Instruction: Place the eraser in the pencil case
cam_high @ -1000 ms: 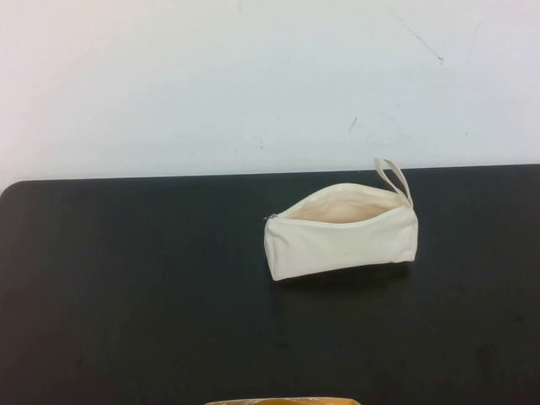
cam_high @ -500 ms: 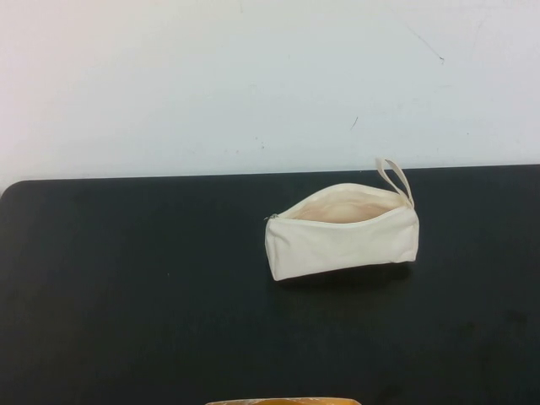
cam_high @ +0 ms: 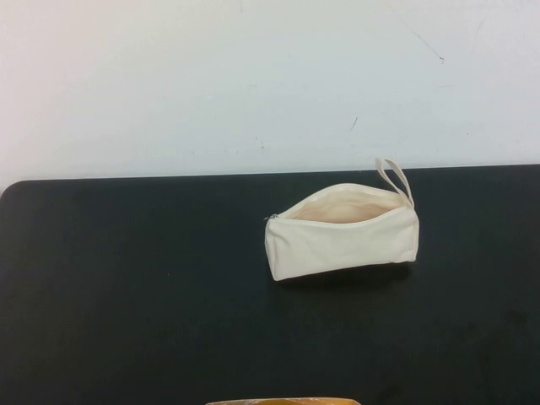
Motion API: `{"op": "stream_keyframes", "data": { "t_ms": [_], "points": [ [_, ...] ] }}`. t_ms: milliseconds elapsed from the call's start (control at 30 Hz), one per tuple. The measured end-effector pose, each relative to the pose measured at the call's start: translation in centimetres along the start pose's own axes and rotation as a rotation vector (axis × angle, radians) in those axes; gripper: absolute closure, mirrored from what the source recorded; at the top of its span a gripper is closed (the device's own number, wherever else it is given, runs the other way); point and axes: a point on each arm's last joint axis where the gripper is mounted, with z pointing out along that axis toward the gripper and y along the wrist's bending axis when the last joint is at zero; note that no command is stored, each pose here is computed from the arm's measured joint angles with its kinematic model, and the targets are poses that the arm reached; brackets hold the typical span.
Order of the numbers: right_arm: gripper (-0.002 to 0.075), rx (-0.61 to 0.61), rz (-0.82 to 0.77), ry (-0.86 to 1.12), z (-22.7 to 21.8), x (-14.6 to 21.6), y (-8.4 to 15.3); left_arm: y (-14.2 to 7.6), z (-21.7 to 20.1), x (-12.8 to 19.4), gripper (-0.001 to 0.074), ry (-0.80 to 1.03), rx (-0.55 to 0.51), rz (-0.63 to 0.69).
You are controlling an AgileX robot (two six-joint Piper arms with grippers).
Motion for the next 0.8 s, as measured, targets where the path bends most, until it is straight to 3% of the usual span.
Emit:
{"op": "stream_keyframes", "data": {
  "t_ms": [400, 800],
  "points": [
    [0.0727, 0.066, 0.143, 0.12, -0.1, 1.1, -0.5, 0.0, 0.0, 0.0, 0.0738, 0.0, 0.0, 0.0],
    [0.0727, 0.092, 0.158, 0.123, -0.1, 1.1, -0.7, 0.0, 0.0, 0.0, 0.0738, 0.0, 0.0, 0.0]
  ]
}}
